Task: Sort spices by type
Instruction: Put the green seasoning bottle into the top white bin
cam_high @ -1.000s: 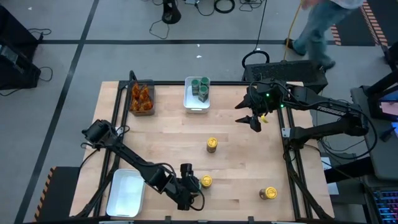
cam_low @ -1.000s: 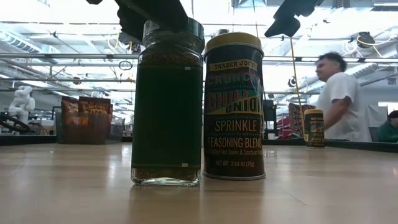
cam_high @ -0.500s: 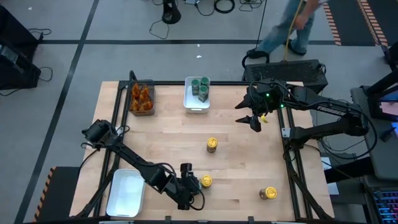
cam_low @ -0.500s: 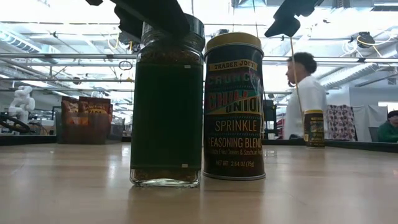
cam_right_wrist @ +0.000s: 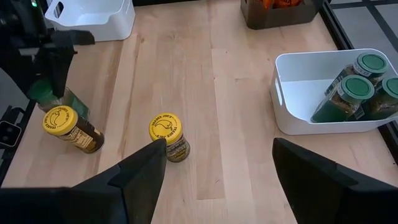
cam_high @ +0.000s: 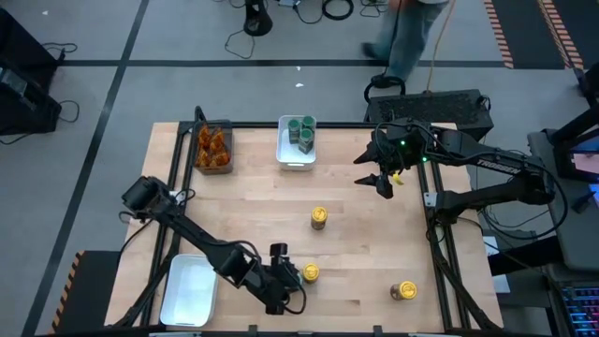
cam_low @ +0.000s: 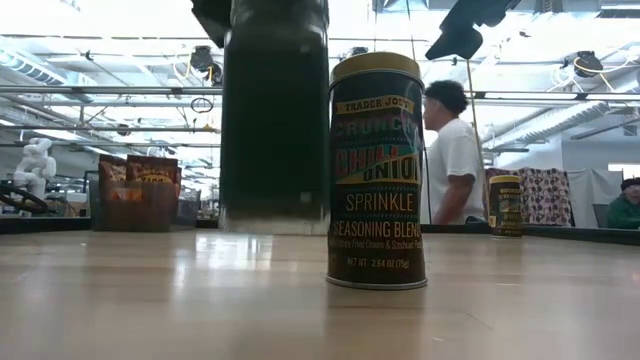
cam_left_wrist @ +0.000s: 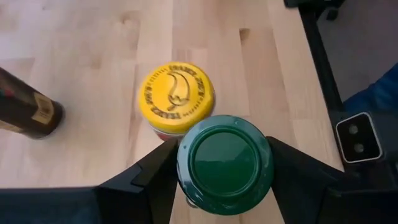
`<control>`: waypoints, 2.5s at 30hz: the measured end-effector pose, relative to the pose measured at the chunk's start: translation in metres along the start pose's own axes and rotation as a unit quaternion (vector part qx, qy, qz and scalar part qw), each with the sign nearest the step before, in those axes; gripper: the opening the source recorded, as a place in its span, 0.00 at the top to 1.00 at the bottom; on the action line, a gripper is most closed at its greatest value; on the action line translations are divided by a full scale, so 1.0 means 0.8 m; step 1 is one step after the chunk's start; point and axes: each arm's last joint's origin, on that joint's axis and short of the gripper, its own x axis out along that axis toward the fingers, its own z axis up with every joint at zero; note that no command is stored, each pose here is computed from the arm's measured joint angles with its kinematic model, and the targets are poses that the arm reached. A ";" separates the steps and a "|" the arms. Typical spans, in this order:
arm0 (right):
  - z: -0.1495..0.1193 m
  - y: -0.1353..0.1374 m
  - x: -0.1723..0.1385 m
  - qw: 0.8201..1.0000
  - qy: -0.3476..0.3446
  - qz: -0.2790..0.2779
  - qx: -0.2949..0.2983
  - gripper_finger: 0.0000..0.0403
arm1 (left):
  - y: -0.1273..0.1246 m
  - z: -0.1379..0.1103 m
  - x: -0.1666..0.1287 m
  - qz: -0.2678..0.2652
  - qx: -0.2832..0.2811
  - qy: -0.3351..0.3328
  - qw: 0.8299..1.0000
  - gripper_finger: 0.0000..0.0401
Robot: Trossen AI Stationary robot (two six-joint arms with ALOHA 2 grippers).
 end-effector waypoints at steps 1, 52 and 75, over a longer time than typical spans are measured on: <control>0.000 0.000 0.000 1.000 0.000 0.000 -0.001 0.32 | 0.002 0.002 -0.004 0.000 -0.002 -0.002 1.000 0.46; 0.023 -0.110 -0.004 0.983 -0.141 -0.091 0.076 0.32 | 0.507 0.019 -0.098 0.185 -0.002 0.009 0.983 0.46; 0.024 -0.112 -0.005 0.981 -0.145 -0.097 0.080 0.32 | 0.551 -0.017 -0.051 0.149 0.014 0.037 0.988 0.46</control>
